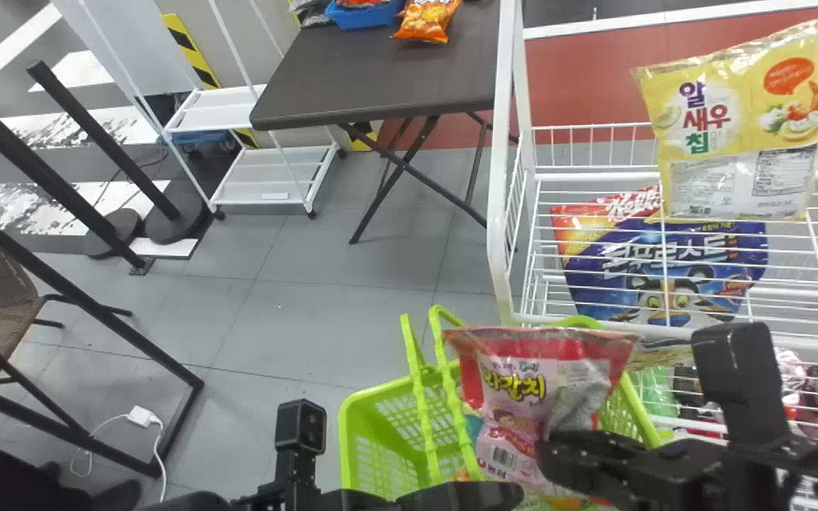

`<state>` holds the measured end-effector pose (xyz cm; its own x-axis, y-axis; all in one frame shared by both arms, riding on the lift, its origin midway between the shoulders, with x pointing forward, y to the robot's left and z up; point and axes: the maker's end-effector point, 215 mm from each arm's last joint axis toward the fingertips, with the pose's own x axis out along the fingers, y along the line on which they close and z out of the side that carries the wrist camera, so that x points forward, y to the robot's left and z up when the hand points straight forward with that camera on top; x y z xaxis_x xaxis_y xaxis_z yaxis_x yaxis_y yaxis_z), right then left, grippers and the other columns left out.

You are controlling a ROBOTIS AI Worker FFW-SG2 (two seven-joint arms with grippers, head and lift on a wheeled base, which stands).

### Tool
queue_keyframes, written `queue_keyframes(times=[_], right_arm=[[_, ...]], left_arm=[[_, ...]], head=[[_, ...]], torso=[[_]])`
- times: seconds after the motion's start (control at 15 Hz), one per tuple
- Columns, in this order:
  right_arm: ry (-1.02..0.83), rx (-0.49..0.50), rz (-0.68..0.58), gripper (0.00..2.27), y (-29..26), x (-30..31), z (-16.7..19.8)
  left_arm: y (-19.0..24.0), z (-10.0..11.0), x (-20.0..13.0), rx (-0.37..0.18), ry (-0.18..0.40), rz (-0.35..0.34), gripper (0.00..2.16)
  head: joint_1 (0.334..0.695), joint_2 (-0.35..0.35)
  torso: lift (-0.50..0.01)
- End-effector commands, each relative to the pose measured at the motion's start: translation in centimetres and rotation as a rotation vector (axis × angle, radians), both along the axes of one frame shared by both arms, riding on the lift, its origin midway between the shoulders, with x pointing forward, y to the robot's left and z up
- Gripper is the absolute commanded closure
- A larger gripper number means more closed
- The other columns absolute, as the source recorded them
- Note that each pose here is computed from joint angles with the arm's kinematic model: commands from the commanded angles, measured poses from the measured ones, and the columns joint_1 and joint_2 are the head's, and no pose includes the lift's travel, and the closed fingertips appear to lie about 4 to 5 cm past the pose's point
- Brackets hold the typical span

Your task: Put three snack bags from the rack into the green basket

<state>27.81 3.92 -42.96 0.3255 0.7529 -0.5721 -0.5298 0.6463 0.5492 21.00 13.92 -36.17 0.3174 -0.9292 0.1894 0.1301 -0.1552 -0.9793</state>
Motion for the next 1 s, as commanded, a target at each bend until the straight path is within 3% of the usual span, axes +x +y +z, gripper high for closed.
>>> queue_keyframes(times=[0.0,0.2,0.27,0.33,0.4,0.6,0.67,0.8,0.93], right_arm=[[-0.011,-0.009,-0.023,0.05,-2.8,0.1,2.4],[-0.063,0.049,-0.179,0.06,-10.0,4.7,5.9],[-0.13,0.053,-0.285,0.06,-14.4,7.9,7.6],[-0.185,0.031,-0.381,0.06,-18.4,10.6,8.3],[-0.239,0.002,-0.487,0.06,-23.4,13.3,8.8],[-0.355,-0.129,-0.722,0.06,-36.1,18.5,8.6],[-0.388,-0.178,-0.776,0.06,-39.4,19.9,8.1],[-0.452,-0.236,-0.857,0.06,-44.5,22.6,7.6],[-0.455,-0.269,-0.905,0.06,-47.6,24.8,6.3]], left_arm=[[0.3,0.3,0.3,-0.006,-0.011,0.005,2.15],[0.5,0.3,0.6,-0.006,-0.01,0.007,2.15],[0.6,0.3,0.6,-0.004,-0.01,0.008,2.15],[0.6,0.3,0.7,-0.005,-0.012,0.008,2.15],[0.6,0.4,0.9,-0.004,-0.014,0.009,2.15],[0.5,0.2,1.0,-0.004,-0.013,0.007,2.15],[0.4,0.2,1.1,-0.005,-0.011,0.005,2.15],[0.2,0.1,1.0,-0.006,-0.008,0.001,2.15],[0.2,-0.1,0.9,-0.007,-0.002,0.002,2.15]], head=[[0.695,0.35],[0.695,0.345],[0.695,0.304],[0.695,0.254],[0.695,0.122],[0.695,-0.091],[0.695,-0.213],[0.695,-0.304],[0.695,-0.35]], torso=[[0.0],[0.0],[0.0],[0.0],[0.0],[0.0],[0.0],[0.0],[0.0]])
